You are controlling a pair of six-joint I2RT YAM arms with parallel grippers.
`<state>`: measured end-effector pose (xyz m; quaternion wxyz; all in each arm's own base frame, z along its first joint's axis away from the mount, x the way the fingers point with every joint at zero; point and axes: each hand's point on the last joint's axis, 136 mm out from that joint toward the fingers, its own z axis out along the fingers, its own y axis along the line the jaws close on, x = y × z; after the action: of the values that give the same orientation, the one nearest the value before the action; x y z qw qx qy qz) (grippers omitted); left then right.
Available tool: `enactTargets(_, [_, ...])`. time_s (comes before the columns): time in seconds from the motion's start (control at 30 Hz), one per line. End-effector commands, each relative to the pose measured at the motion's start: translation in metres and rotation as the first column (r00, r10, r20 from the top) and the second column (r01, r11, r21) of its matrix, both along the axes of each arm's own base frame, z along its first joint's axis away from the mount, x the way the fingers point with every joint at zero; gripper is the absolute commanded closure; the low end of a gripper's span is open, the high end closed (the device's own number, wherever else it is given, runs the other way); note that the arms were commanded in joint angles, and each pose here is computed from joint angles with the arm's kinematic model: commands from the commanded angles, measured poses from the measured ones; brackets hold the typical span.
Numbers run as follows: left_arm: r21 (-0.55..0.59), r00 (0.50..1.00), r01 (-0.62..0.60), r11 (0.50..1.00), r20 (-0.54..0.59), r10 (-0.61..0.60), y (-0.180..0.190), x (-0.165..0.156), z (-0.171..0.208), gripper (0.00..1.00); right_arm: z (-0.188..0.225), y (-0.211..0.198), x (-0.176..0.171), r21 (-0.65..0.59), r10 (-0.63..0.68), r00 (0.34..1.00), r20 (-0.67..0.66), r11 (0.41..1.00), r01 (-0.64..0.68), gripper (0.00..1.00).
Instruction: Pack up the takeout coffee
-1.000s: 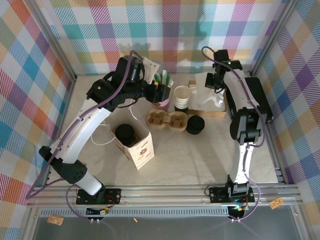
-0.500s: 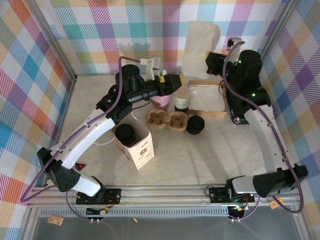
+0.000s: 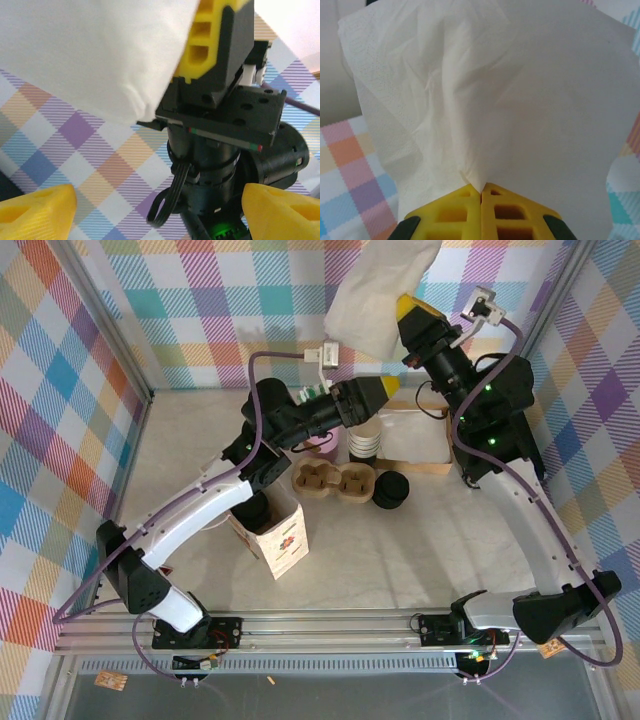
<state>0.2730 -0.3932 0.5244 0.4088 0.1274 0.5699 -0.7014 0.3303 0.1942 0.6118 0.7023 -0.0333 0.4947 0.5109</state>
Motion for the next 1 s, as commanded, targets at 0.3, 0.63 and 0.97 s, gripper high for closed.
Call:
enactTargets(0.3, [-0.26,0.987,-0.126,0.957,0.068,0.148,0.037,0.0,0.041,0.19,0.028,0.011,-0.042,0.166,0.107,0.991,0.078,0.979,-0.119,1.0])
enactTargets(0.63, [-0.335,0.957,-0.141,0.932,0.197,0.215,0.057,-0.016,0.061,0.19,0.017,0.012,-0.044,0.182,0.109,0.993,0.034,0.977,-0.114,1.0])
enactTargets(0.97, [-0.371,0.933,-0.204,0.906,0.207,0.295,0.068,-0.012,0.062,0.21,0.016,0.015,-0.048,0.191,0.151,0.988,0.021,0.97,-0.152,1.0])
